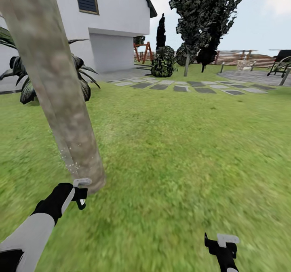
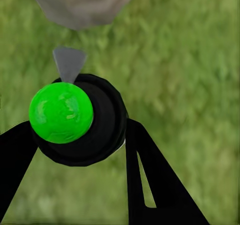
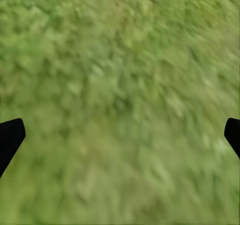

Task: In the garden, pick up the pesticide atomizer on the floor and spray pesticide onto both trees until each tree trunk is fully covered.

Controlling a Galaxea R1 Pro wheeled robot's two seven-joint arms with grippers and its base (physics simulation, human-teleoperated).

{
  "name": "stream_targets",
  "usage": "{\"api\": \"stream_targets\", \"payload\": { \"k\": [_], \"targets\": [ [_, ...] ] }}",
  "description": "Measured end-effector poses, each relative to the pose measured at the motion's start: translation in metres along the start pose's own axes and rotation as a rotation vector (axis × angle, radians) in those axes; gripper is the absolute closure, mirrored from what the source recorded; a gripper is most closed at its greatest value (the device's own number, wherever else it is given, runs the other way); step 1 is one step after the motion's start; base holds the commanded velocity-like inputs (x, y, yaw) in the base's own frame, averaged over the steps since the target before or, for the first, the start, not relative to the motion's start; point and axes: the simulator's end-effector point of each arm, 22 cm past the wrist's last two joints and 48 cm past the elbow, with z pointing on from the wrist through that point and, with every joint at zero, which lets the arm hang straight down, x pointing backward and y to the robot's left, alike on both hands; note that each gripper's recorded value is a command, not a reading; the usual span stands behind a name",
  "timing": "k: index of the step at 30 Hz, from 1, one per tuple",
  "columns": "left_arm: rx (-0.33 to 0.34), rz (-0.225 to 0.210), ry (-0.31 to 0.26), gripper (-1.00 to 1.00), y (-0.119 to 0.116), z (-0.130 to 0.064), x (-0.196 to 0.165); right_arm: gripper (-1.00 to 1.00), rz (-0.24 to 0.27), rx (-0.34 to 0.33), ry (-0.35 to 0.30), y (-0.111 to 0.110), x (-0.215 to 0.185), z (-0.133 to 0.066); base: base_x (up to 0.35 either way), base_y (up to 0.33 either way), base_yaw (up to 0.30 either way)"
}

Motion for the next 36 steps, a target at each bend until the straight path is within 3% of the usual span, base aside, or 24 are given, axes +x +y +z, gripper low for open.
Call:
{"api": "stream_targets", "payload": {
  "k": [11, 18, 28, 36],
  "targets": [
    [-0.01, 0.002, -0.002, 1.0, 0.006, 0.0, -0.001, -1.0, 0.0, 0.0, 0.0, 0.0, 0.0, 0.0, 0.122, -0.278, 0.201],
    [-0.007, -0.036, -0.004, 1.0, 0.011, -0.001, -0.001, -1.0, 0.0, 0.001, 0.0, 0.0, 0.0, 0.0, 0.14, -0.275, 0.021],
    [-0.014, -0.038, -0.003, 1.0, 0.015, -0.001, -0.001, -1.0, -0.001, 0.001, 0.0, -0.001, 0.0, 0.0, 0.144, -0.204, 0.261],
    [0.035, -0.042, -0.031, 1.0, -0.017, -0.008, -0.024, -1.0, 0.0, 0.001, 0.0, -0.001, 0.0, 0.0, 0.006, -0.004, 0.274]
  ]
}}
